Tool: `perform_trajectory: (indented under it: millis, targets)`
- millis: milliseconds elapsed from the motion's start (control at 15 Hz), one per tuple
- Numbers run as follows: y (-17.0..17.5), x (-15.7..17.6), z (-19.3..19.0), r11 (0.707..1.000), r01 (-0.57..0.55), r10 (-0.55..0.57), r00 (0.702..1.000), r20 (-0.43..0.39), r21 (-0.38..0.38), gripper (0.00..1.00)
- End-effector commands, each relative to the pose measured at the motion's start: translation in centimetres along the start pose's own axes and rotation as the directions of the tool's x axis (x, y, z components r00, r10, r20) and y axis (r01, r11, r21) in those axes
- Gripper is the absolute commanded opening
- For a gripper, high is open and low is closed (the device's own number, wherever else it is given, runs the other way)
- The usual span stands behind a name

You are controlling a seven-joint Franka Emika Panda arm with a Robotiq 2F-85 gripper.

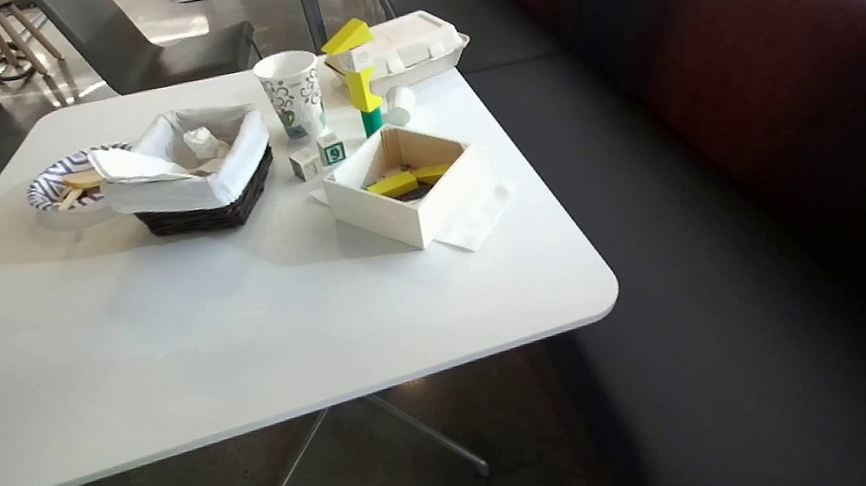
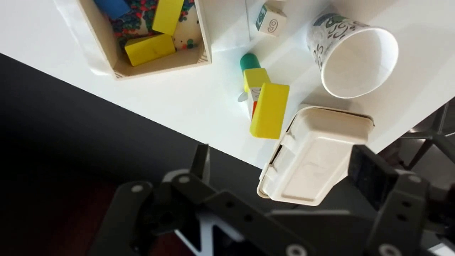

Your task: Remove a block from the box and put it on the tower

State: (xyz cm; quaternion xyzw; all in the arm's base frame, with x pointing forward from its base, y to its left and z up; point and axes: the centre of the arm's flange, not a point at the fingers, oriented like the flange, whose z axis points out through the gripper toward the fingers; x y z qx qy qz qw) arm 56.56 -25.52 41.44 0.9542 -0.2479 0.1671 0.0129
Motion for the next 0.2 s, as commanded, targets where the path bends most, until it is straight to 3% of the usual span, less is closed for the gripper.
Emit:
perform_trajectory:
  millis: [0,133]
  targets:
    - [0.00,0.09,-0.21,1.000,-0.001,0.001,1.000,-0.004,0.001,1.00]
    - [-0.03,0.13,0.05,1.000,-0.001,0.001,1.000,-0.001,-0.001,1.00]
